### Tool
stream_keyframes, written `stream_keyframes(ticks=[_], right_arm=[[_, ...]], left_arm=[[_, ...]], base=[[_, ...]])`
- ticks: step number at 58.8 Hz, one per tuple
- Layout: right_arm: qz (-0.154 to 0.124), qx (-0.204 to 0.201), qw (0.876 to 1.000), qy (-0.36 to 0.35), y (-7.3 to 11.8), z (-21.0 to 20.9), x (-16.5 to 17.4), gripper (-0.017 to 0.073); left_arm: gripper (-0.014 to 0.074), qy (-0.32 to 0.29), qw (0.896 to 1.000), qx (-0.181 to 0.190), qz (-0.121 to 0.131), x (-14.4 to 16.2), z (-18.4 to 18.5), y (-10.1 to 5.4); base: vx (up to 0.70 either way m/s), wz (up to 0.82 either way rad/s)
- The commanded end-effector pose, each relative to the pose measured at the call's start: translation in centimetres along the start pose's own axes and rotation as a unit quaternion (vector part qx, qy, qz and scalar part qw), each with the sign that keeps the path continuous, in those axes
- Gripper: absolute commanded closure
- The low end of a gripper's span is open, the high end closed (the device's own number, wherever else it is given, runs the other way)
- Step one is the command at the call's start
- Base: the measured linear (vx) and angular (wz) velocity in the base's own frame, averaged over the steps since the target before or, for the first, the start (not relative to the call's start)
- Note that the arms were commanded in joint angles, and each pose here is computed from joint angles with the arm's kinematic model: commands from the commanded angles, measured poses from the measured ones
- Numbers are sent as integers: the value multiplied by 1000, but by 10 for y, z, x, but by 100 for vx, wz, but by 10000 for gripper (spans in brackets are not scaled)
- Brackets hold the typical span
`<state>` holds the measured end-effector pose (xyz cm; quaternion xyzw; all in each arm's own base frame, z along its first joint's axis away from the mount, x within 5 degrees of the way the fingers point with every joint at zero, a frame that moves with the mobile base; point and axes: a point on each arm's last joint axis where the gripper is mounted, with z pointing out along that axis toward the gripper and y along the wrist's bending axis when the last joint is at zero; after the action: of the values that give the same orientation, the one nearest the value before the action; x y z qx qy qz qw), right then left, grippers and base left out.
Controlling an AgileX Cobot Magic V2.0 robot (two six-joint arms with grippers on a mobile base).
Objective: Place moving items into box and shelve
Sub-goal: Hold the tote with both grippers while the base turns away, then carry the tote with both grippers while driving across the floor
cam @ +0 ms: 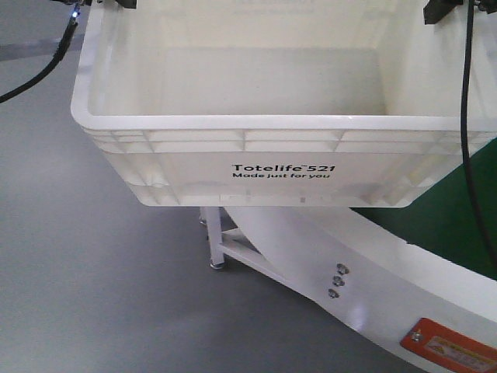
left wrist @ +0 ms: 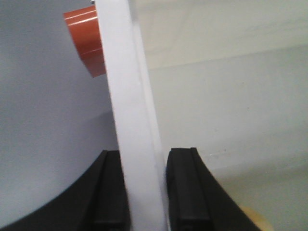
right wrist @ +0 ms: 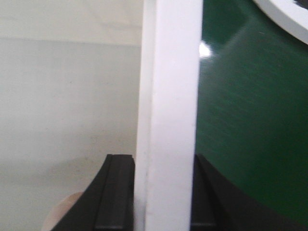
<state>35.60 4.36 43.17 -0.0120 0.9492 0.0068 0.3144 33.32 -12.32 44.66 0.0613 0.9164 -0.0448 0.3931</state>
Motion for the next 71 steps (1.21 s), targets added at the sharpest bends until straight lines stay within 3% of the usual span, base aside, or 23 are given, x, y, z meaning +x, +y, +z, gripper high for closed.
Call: stream_keyframes(ticks=[1, 71], right_arm=[[-11, 65, 996, -56, -20, -41, -3, 564], [-11, 65, 996, -56, -20, -41, -3, 564]], left_arm=[[594, -105, 993, -43, 17, -18, -44, 18], [594, -105, 993, -43, 17, -18, -44, 18]], base=[[-10, 54], [-10, 63]])
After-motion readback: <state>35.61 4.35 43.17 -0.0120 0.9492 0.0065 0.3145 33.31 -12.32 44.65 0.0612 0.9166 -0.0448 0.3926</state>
